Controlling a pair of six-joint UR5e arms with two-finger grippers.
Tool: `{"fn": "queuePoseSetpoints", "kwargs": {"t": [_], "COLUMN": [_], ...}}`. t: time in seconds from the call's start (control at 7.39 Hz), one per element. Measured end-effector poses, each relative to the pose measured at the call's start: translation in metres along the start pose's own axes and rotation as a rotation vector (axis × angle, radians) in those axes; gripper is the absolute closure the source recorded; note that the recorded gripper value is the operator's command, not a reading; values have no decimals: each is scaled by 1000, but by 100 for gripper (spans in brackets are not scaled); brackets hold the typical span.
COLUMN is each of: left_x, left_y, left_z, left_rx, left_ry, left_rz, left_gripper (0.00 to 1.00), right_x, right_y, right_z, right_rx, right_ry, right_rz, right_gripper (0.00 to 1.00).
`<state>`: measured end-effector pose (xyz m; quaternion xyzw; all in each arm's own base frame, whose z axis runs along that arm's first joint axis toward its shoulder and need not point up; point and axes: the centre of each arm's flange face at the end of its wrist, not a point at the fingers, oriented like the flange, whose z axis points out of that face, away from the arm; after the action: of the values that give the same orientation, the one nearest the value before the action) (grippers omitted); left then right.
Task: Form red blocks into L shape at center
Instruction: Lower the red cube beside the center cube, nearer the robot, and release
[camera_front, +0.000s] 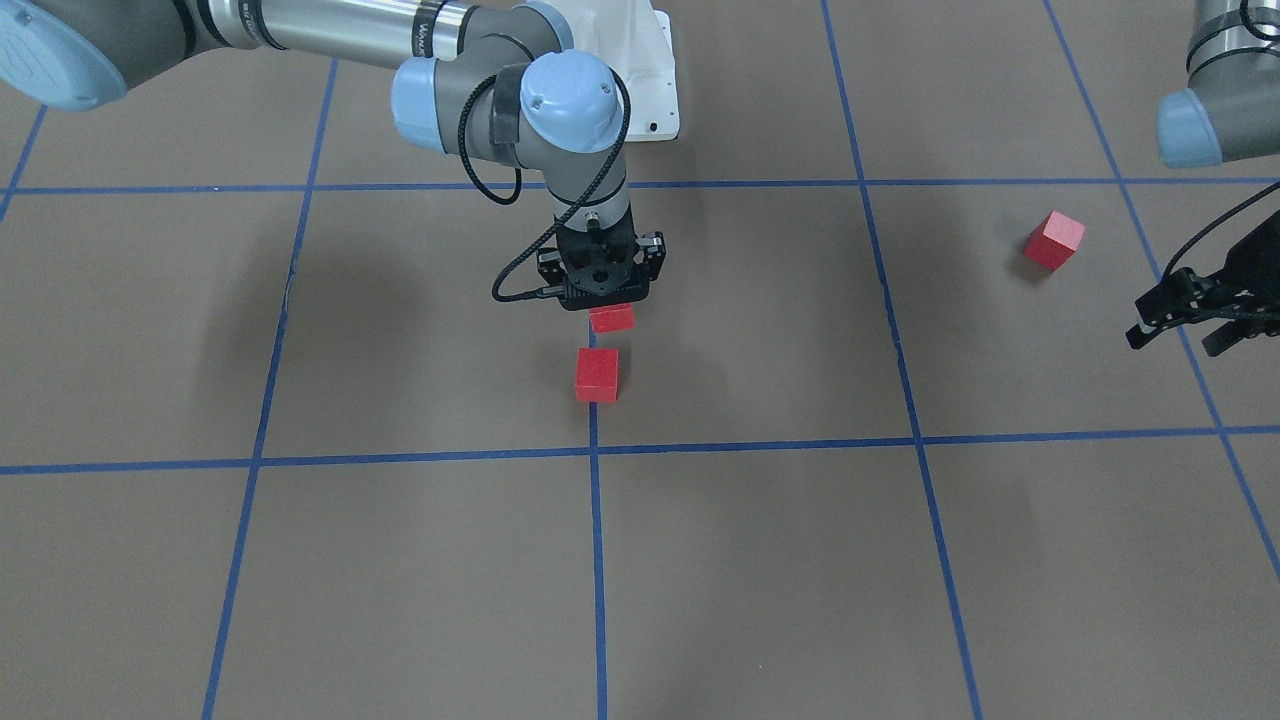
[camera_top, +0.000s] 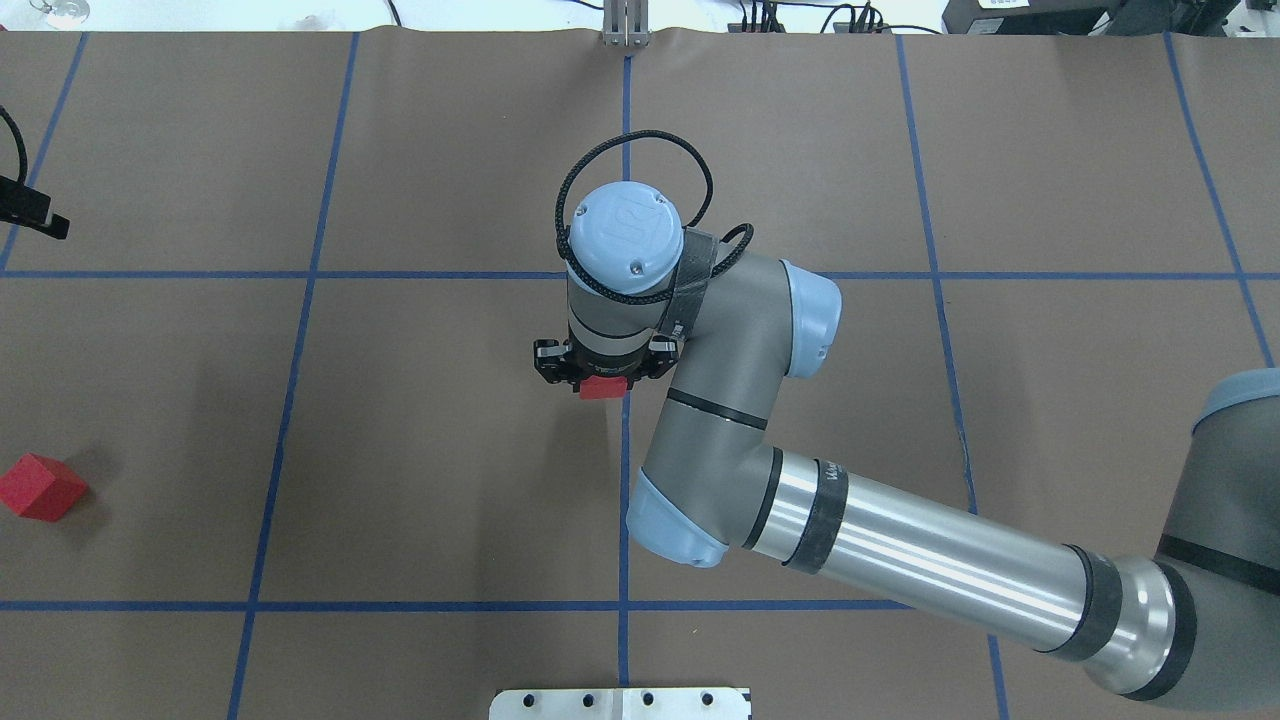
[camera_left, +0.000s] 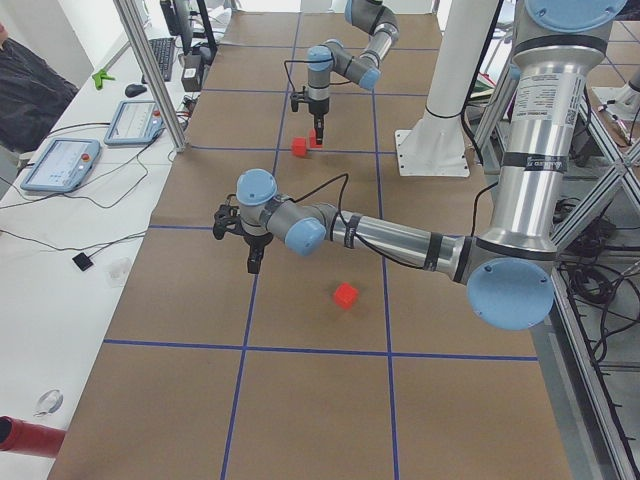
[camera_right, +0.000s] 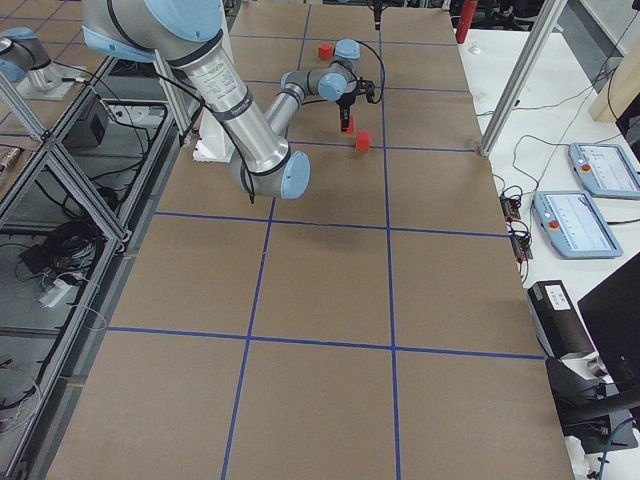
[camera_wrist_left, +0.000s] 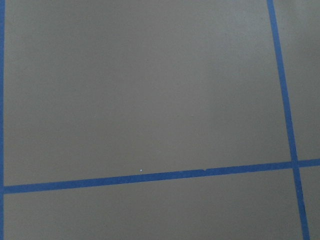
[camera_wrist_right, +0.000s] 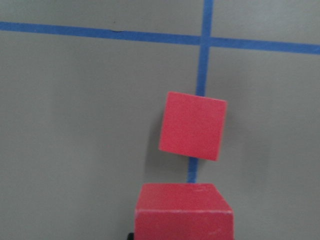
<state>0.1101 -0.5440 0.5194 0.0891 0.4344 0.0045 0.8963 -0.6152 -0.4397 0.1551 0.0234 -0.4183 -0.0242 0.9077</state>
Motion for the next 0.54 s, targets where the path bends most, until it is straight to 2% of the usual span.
{"fn": "queuePoseSetpoints", "kwargs": {"t": [0.54], "left_x": [1], "left_y": [0], "left_z": [-2], "left_rx": [1], "left_ry": [3], "left_rz": [0], "left_gripper": [0], "right_x": [6], "right_y": [-3], "right_z": [19], "right_rx": [2], "right_ry": [35], "right_rz": [54], "right_gripper": [100]}}
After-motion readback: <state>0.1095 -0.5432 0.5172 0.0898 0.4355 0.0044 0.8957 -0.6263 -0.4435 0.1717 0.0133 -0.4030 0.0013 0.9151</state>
